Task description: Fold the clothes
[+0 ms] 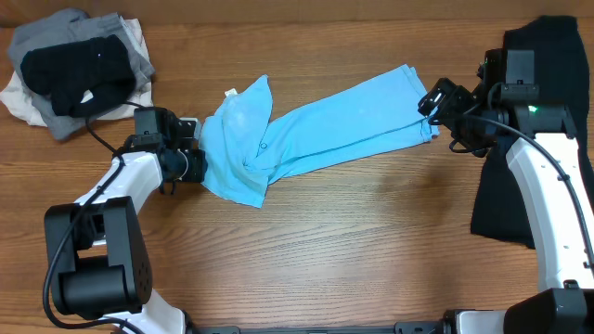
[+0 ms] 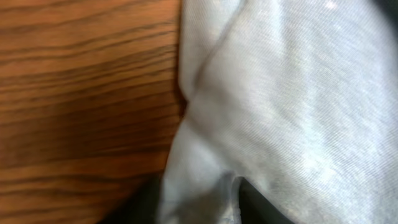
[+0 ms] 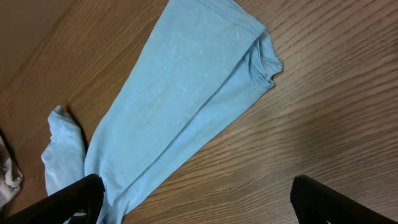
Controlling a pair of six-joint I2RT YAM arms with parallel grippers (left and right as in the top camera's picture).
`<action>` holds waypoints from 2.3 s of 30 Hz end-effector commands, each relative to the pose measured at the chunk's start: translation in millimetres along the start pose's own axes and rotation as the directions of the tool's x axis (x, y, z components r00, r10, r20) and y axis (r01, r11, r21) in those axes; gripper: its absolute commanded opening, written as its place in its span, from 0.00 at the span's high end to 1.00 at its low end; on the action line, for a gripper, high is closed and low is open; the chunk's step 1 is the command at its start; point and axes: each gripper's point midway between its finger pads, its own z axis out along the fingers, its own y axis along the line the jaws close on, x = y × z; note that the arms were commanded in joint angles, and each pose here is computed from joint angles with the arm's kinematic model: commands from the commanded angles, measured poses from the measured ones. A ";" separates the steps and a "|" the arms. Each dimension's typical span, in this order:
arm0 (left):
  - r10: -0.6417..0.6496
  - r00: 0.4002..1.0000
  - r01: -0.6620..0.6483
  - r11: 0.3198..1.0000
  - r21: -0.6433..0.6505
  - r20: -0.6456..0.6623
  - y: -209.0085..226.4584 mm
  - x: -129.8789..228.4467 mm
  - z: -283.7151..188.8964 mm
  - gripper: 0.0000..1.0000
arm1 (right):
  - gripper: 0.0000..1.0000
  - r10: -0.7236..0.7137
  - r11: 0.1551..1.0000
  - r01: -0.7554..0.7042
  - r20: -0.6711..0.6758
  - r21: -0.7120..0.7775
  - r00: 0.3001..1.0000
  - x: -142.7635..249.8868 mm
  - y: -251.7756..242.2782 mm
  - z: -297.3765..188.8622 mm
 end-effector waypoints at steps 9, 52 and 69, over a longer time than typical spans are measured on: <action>-0.064 0.998 0.065 0.996 0.057 -0.013 -15.2 -7.7 -8.4 0.96 | 0.00 -0.002 1.000 0.002 0.002 -0.006 1.000 -1.7 1.0 0.7; -0.174 0.665 0.008 0.974 0.226 0.726 -53.0 -230.4 -179.4 0.96 | 0.00 -0.004 1.000 0.004 -0.019 -0.023 1.000 -3.0 5.7 15.9; -0.275 0.600 0.379 0.925 0.036 0.751 85.0 -256.0 -110.4 0.12 | 0.00 -0.065 0.998 0.063 -0.068 -0.031 0.996 21.0 23.3 19.4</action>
